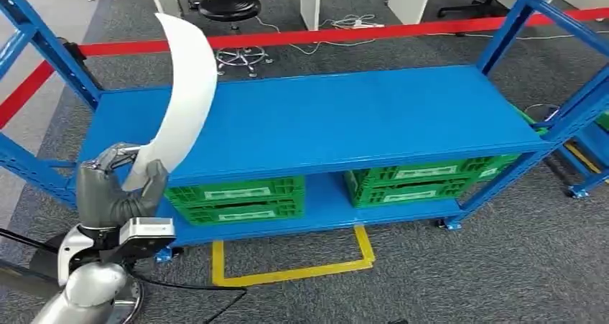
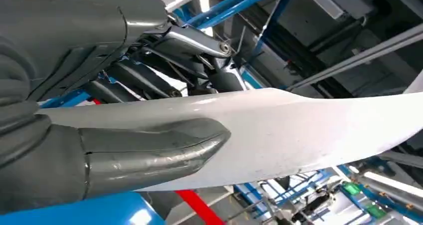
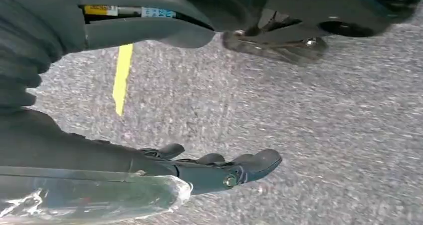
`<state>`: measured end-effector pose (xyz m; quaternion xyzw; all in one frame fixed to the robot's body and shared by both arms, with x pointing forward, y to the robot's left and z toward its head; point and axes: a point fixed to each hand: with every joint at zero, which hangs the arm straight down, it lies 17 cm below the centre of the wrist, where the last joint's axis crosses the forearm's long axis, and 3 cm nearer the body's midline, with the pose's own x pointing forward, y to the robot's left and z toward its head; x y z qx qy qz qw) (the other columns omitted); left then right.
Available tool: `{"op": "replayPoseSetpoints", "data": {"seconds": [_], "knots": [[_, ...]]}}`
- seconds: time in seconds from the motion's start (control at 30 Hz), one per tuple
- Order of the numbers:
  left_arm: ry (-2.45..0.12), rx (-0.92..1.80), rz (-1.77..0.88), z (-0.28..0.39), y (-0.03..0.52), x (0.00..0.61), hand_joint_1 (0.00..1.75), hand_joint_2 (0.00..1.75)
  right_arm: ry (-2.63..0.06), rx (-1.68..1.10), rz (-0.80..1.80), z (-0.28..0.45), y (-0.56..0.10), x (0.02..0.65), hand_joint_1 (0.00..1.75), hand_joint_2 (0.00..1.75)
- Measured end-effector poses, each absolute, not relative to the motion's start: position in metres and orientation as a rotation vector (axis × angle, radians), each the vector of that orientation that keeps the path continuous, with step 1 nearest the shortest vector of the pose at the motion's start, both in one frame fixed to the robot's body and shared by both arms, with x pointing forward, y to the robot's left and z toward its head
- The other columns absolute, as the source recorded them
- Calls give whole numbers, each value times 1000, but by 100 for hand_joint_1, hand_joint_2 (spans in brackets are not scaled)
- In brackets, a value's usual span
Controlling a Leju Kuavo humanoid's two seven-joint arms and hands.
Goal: Take the parts from the cabinet and place them on the table.
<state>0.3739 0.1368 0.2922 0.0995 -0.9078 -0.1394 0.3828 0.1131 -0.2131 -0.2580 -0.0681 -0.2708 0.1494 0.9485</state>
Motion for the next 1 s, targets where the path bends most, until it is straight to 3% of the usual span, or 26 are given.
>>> {"op": "replayPoseSetpoints", "data": {"seconds": [1.0], "knots": [[-2310,210,-402,285,122,365,175,175,-579,-133,265,-255,-210,116,0,175]]}}
